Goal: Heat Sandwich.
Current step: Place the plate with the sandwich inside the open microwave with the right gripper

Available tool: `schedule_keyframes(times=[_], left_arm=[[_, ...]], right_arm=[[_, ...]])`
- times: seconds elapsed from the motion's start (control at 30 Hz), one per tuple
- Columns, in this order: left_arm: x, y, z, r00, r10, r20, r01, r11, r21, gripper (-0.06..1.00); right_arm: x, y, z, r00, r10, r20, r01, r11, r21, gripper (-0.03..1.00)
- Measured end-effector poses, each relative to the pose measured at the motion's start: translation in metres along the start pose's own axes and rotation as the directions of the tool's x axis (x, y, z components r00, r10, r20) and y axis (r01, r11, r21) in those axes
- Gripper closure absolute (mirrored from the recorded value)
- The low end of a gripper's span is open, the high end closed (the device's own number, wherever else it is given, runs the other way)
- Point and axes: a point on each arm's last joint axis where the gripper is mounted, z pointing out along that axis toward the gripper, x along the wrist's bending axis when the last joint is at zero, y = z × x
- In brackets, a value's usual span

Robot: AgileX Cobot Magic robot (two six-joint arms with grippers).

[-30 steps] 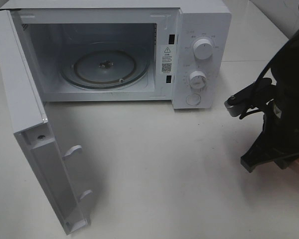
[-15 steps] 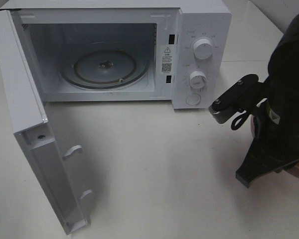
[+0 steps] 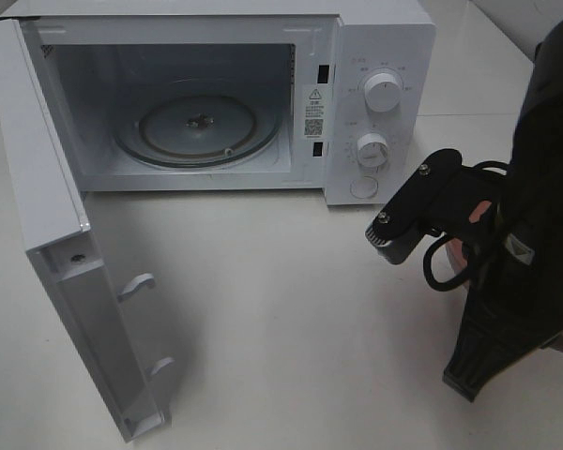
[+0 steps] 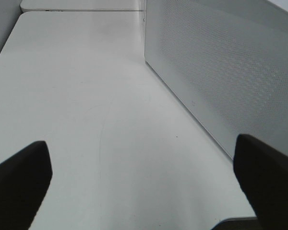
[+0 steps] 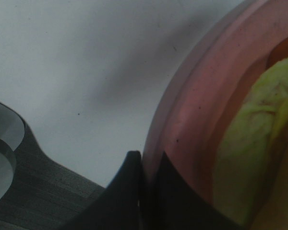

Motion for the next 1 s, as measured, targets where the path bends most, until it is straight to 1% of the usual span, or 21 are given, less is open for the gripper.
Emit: schedule_keyframes(times=[0.27,0.37,0.7,1.0], left_arm=[[0.000,0.000,0.000,1.000,0.000,0.000,0.000,1.000,0.000,-0.03],[0.000,0.000,0.000,1.000,0.000,0.000,0.000,1.000,0.000,-0.03],[0.000,0.000,0.000,1.000,0.000,0.000,0.000,1.000,0.000,-0.03],[0.000,0.000,0.000,1.000,0.000,0.000,0.000,1.000,0.000,-0.03]], right_arm=[[0.014,-0.007,-0.012,0.998,-0.062,0.001,0.062,0.998,-0.015,0.93],[0.024,-0.009,-0.017,0.995,-0.103,-0.003,0.102,0.994,-0.039,0.93],[0.043,-0.016,-0.031,0.981,-0.194,-0.001,0.193,0.975,-0.110,0.93],[0.050,-0.018,-0.034,0.971,-0.240,0.001,0.238,0.964,-0.122,0.92]])
